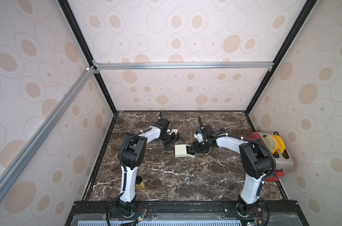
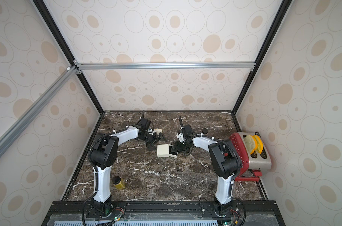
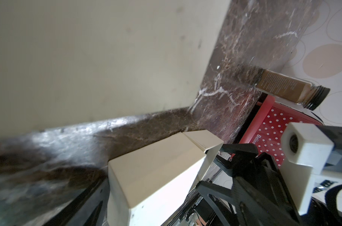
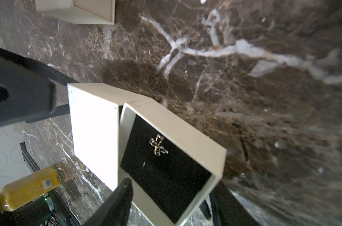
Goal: Place the earrings into the drawer-style jewelry box
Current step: Adjust the drawer in the jewelry box.
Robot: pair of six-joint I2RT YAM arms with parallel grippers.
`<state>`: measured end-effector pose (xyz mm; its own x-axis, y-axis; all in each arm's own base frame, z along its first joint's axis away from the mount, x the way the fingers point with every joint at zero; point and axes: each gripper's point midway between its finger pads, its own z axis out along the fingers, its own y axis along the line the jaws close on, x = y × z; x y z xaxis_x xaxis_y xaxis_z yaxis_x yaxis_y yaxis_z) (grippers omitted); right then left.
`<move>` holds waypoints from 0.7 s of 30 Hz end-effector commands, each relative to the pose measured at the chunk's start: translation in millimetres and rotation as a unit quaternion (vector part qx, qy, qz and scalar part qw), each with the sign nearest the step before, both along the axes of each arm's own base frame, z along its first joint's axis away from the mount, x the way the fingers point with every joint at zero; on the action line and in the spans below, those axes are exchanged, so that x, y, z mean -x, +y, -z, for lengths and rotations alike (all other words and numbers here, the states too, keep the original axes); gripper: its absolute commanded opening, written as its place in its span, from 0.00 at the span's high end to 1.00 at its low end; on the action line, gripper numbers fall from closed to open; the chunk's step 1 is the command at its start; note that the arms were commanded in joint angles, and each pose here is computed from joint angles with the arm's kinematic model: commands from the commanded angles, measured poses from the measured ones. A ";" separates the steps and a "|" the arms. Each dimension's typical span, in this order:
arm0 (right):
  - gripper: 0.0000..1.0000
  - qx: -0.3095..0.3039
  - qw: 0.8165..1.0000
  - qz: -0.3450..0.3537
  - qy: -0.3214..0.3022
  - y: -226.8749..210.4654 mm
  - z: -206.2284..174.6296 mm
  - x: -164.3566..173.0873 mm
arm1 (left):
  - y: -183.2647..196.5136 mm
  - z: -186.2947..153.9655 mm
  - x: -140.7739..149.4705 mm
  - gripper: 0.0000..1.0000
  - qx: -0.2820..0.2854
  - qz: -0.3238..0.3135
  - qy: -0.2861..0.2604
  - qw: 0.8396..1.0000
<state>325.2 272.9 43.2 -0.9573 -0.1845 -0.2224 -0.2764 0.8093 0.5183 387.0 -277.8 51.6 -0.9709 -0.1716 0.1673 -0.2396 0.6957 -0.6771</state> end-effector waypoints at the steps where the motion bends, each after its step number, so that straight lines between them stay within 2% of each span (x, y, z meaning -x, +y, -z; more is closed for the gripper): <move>1: 0.38 -0.002 1.000 -0.011 0.001 2.5 0.3 -4.3 | -0.2 13.2 1.6 0.01 -0.017 0.004 0.016 1.000; 9: 0.46 0.058 0.998 -0.016 -0.007 -16.8 2.6 -5.3 | 0.0 11.9 1.9 0.01 -0.019 0.009 0.016 1.000; 13: 0.57 0.079 0.997 -0.017 -0.010 -23.4 4.9 -6.1 | 0.0 14.3 2.8 0.01 -0.020 0.009 0.019 1.000; 21: 0.69 0.094 0.995 -0.015 -0.005 -25.5 11.5 -6.1 | -0.2 11.0 3.1 0.01 -0.019 0.010 0.014 1.000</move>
<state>330.3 250.3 35.4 -0.9484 -0.2401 -0.2070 -0.3044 0.8723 0.3826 390.1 -279.8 51.7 -0.9709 -0.1689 0.1696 -0.2393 0.6957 -0.6773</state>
